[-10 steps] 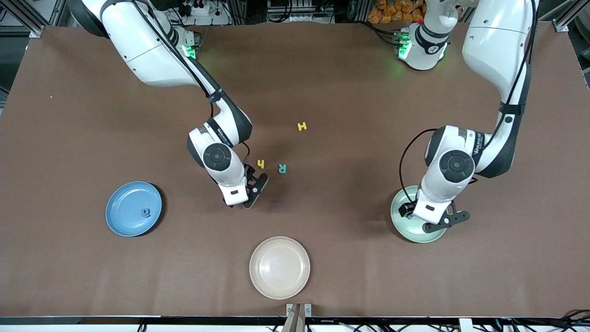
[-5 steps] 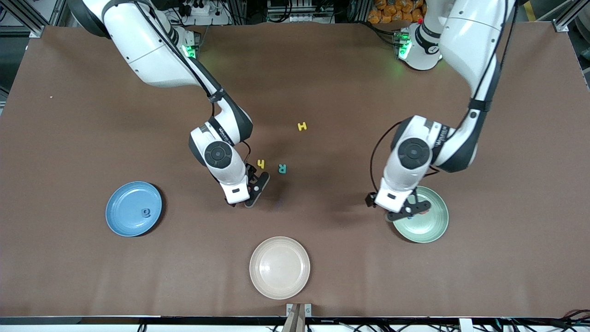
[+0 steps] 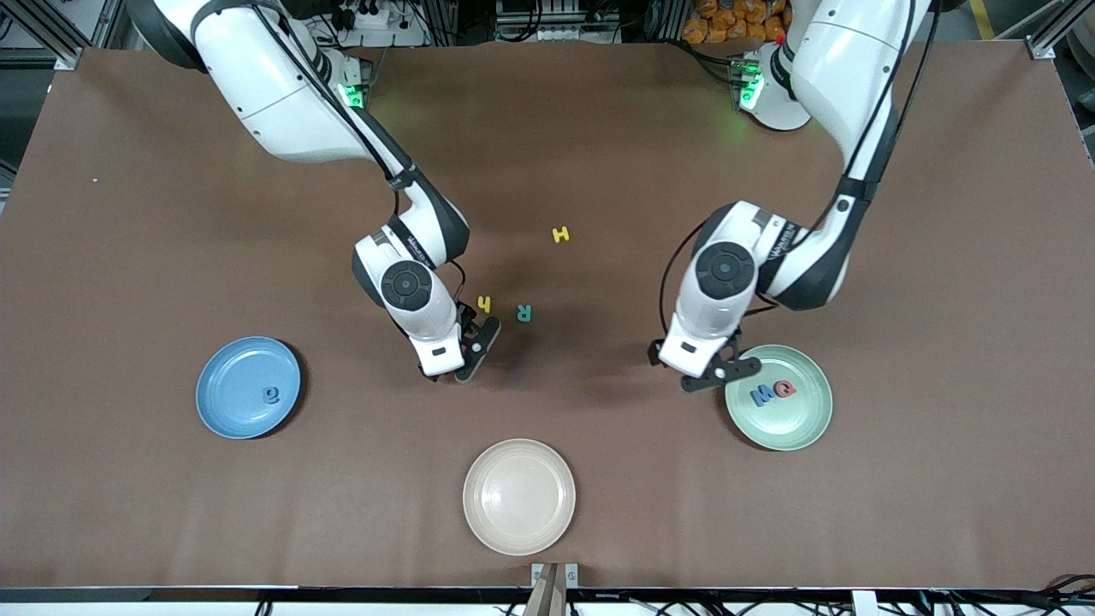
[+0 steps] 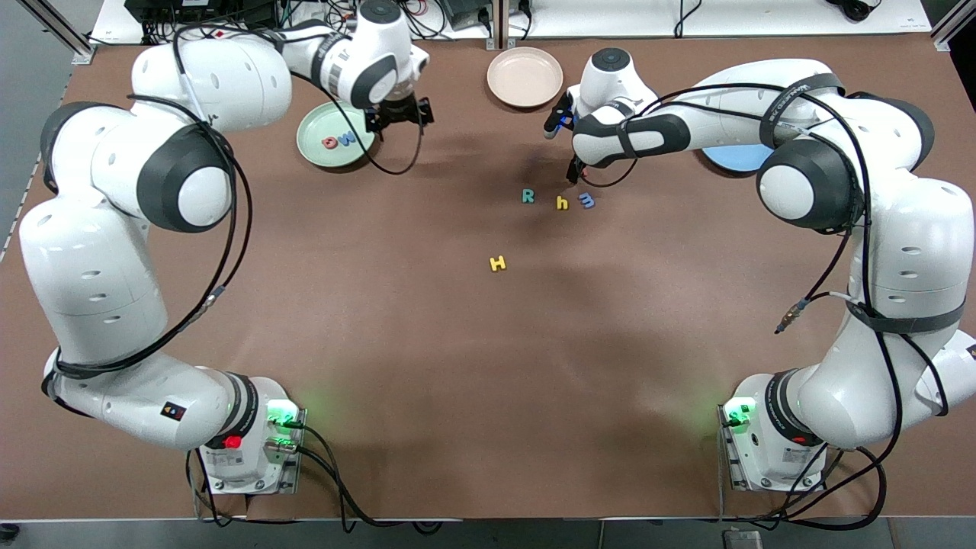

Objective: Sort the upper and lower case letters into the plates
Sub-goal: 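Grasp the m with the right gripper while the left gripper grasps the H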

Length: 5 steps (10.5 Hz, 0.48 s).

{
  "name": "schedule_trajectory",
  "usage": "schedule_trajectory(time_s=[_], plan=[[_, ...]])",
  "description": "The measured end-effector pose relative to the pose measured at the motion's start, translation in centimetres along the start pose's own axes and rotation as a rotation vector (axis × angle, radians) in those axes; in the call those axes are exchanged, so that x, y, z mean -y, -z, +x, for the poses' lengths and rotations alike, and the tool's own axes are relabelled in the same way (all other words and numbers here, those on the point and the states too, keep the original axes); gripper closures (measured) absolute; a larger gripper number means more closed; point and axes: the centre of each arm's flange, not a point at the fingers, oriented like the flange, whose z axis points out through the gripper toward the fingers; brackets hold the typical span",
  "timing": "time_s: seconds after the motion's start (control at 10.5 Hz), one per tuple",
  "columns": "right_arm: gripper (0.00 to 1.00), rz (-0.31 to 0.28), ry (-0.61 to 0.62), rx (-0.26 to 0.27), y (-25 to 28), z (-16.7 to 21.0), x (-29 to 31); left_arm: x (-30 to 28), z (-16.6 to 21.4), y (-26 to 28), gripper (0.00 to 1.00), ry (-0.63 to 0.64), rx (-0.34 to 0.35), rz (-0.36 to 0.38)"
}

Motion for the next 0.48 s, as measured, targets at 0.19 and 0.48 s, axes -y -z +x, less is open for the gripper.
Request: schedule_trajectory(time_s=[0.19,0.48], plan=[[0.0,-0.004,0.004,-0.008,-0.3,-0.1,0.3,-3.0,-3.3,0.3,0.0,-0.037,0.024,-0.009],[0.0,-0.007,0.007,-0.015,-0.6,-0.2,0.4,-6.1,-7.3,0.3,0.0,-0.053,0.056,-0.028]])
